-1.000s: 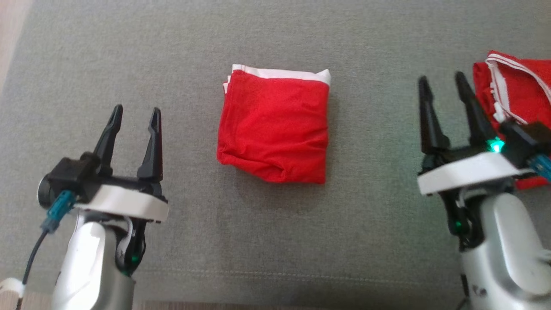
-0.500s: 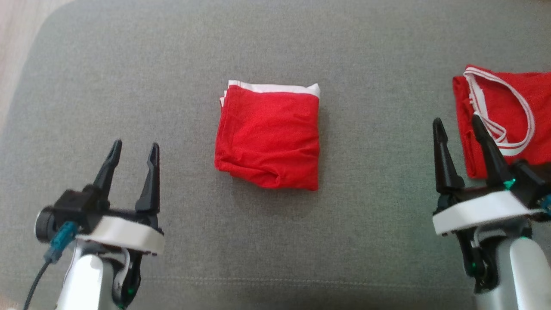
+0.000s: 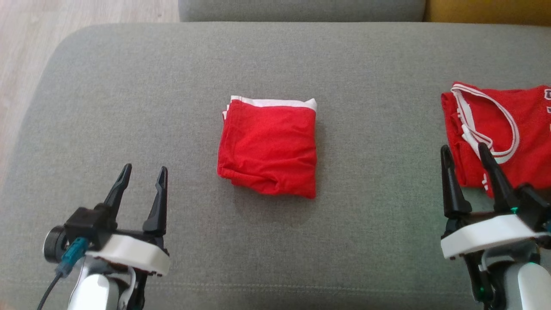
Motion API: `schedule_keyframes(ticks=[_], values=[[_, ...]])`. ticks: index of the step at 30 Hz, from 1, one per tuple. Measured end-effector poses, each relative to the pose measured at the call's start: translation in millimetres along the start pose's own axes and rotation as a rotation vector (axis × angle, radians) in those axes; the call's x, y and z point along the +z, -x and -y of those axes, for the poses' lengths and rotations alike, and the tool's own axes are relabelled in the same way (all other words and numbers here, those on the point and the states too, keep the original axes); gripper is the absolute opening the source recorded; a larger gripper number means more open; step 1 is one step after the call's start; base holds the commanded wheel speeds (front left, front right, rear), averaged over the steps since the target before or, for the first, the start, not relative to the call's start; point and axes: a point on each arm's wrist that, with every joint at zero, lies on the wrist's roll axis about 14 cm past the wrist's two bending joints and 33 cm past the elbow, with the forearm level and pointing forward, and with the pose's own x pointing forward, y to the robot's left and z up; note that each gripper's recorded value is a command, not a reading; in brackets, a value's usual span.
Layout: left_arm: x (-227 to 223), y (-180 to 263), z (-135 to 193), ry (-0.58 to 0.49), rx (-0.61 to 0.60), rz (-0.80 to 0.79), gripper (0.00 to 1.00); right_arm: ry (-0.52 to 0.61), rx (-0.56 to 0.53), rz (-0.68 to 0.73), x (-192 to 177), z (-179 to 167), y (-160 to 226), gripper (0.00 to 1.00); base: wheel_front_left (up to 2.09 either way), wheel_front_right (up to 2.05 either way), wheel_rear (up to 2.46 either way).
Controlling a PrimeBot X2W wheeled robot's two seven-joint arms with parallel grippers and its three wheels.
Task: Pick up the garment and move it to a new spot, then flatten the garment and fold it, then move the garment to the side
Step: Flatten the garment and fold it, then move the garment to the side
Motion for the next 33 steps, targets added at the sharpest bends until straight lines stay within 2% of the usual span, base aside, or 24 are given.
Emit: schedule_keyframes(ticks=[23,33], values=[[4,4,0,-0.023,-0.005,-0.002,1.0,-0.006,-0.009,0.002,4,2,8,1.0,0.0,0.0,0.0],[2,1,0,-0.024,-0.005,-0.008,1.0,-0.012,0.022,-0.047,-9,-7,-2,1.0,0.0,0.0,0.0]])
